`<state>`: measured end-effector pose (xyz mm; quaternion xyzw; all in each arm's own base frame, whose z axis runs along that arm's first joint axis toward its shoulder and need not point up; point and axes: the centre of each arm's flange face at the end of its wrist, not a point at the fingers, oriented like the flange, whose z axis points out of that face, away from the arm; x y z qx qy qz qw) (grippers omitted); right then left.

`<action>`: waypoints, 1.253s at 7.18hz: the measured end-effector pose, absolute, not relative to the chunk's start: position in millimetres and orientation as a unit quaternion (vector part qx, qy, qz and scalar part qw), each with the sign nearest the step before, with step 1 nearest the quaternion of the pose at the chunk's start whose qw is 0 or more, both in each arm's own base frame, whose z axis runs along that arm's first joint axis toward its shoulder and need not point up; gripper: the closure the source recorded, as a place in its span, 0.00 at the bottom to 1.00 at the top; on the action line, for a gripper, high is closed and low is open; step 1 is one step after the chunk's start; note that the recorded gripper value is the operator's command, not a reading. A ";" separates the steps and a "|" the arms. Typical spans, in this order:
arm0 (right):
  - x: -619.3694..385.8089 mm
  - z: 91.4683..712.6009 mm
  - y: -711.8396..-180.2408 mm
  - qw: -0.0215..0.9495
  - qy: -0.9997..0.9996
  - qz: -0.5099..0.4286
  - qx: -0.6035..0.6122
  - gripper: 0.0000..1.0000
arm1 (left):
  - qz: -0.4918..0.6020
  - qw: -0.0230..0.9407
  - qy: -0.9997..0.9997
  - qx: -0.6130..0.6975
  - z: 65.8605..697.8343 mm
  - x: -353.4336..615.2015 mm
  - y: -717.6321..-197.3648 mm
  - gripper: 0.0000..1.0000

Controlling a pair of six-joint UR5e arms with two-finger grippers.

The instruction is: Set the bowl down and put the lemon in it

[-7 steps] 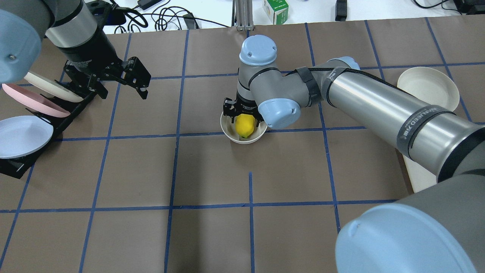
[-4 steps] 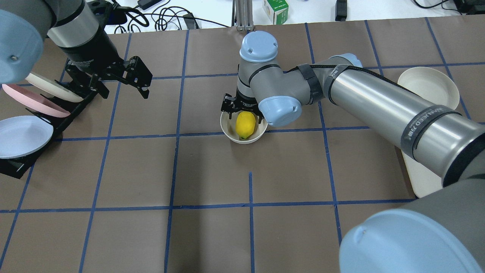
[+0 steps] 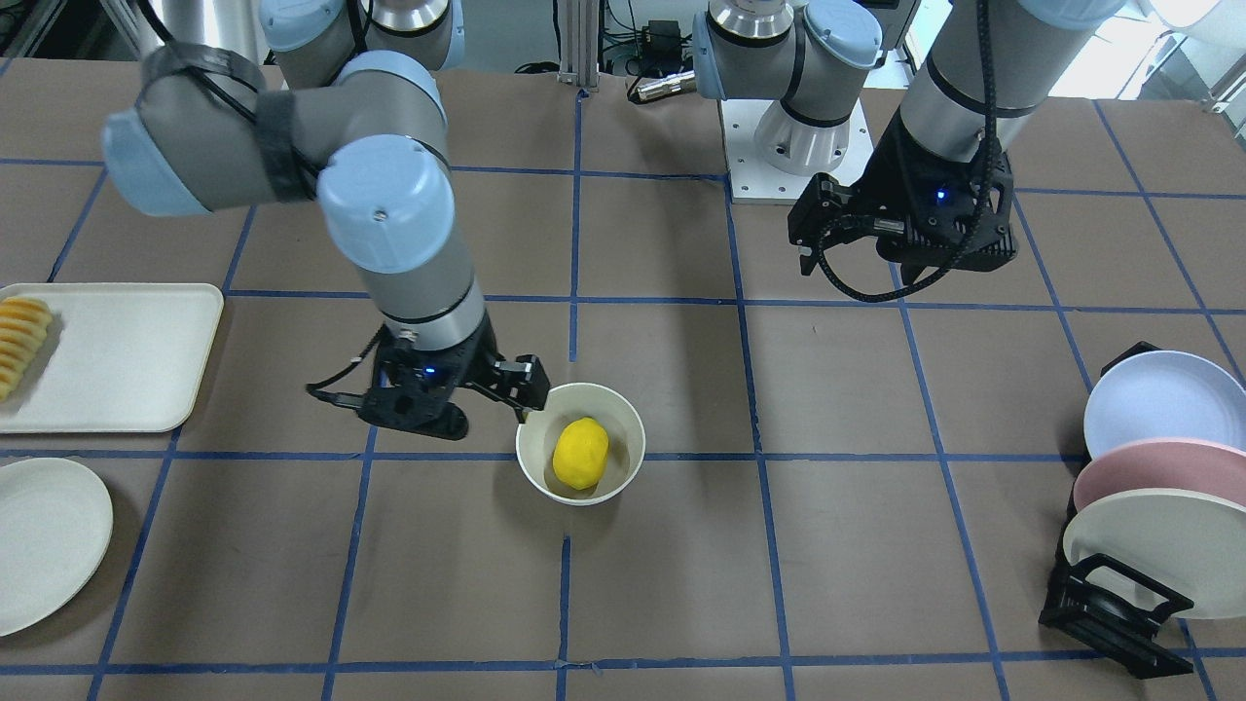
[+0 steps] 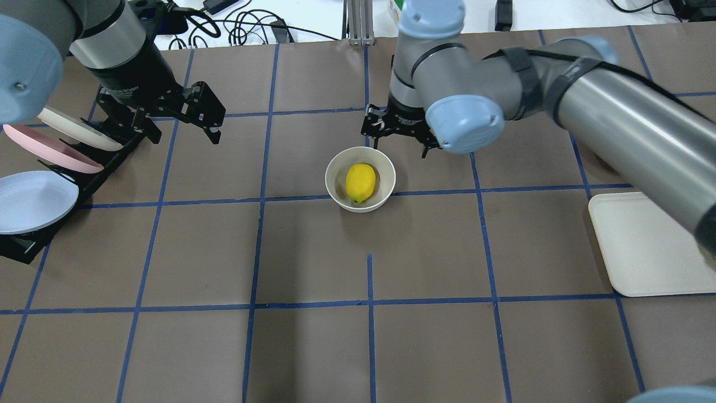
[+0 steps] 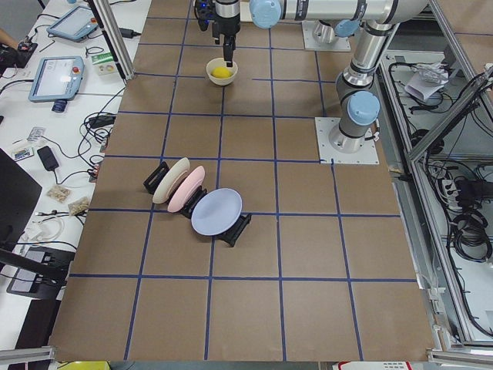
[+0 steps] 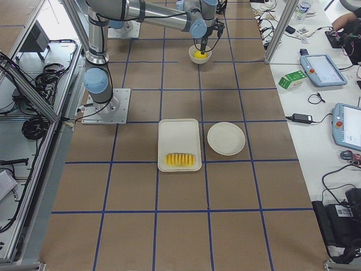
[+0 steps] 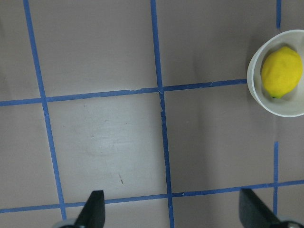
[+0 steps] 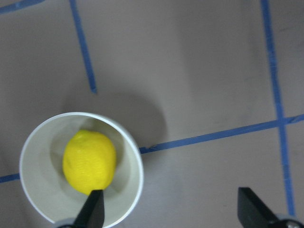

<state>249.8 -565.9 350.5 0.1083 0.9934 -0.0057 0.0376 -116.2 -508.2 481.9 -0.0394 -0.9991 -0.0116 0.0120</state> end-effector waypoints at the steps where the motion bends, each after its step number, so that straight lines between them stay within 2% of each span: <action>1: 204.9 379.2 -565.5 0.034 0.993 -0.009 0.114 0.00 | -0.010 0.012 -0.999 -0.040 482.6 -116.1 -508.3 0.00; 4: 120.2 424.4 -547.9 0.000 0.988 -0.003 0.153 0.00 | -0.007 0.011 -0.999 -0.040 485.0 -116.1 -508.4 0.00; 9: 120.2 466.0 -513.6 0.002 0.993 -0.024 0.115 0.00 | -0.005 0.010 -0.999 -0.039 487.4 -115.1 -507.6 0.00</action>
